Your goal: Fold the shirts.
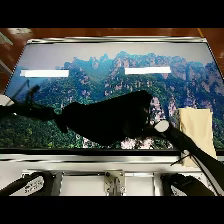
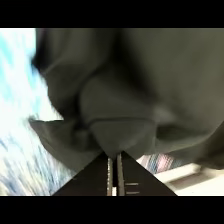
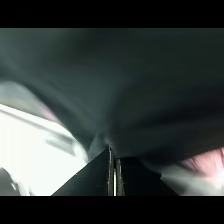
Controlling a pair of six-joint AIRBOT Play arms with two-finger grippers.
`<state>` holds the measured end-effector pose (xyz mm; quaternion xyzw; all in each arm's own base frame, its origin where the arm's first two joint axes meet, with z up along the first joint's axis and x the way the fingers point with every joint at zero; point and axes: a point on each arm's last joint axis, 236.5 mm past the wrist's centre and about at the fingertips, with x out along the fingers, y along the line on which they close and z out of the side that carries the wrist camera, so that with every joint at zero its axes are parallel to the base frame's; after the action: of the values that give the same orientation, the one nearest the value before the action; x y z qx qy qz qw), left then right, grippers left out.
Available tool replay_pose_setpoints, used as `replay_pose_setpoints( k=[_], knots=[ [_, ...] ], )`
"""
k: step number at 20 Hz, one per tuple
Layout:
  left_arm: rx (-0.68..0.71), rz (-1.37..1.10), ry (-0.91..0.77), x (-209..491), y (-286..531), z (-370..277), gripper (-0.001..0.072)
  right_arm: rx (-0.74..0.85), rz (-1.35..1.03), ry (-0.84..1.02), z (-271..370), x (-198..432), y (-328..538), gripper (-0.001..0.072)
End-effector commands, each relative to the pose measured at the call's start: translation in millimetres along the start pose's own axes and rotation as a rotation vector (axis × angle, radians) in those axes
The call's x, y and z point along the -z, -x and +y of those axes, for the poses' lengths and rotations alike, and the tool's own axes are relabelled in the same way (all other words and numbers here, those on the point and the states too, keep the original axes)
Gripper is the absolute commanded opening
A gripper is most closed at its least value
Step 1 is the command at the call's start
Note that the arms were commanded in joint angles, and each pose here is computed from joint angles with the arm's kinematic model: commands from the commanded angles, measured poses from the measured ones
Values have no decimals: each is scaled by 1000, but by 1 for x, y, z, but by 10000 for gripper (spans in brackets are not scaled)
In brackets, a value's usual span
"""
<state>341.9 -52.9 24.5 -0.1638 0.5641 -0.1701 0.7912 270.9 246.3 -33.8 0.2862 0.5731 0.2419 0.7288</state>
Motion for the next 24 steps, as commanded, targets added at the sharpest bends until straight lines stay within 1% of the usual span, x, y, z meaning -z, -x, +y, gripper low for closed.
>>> replay_pose_setpoints(
  k=[1, 2, 3, 5, 7, 9, 11, 13, 16, 18, 21, 24],
  knots=[
    [-60, -428, -224, -93, 140, -69, 40, -43, -370, 403, 91, -98, 118, 62],
    [-78, -617, -291, -113, 208, -104, 40, -49, -547, 489, 129, -126, 183, 62],
    [-88, -805, -348, -121, 275, -140, 40, -56, -711, 554, 164, -141, 247, 62],
    [-80, -1166, -446, -103, 405, -211, 40, -85, -992, 648, 228, -138, 367, 62],
    [23, -1396, -467, -61, 487, -265, 40, -146, -1145, 694, 276, -111, 443, 62],
    [48, -1473, -530, -22, 517, -293, 40, -167, -1194, 735, 300, -85, 479, 62],
    [-10, -1485, -556, 1, 523, -294, 40, -141, -1197, 754, 305, -72, 492, 62],
    [-134, -1436, -550, 10, 515, -276, 40, -64, -1157, 732, 291, -69, 489, 62],
    [-328, -1274, -488, 9, 487, -227, 40, 107, -1049, 633, 244, -76, 469, 62],
    [-395, -1164, -450, 2, 465, -200, 40, 248, -946, 538, 202, -85, 451, 62],
    [-405, -1027, -426, -23, 421, -171, 40, 433, -658, 404, 134, -94, 398, 62],
    [-376, -841, -353, -53, 354, -131, 40, 527, -387, 310, 80, -112, 334, 62]
  ],
)
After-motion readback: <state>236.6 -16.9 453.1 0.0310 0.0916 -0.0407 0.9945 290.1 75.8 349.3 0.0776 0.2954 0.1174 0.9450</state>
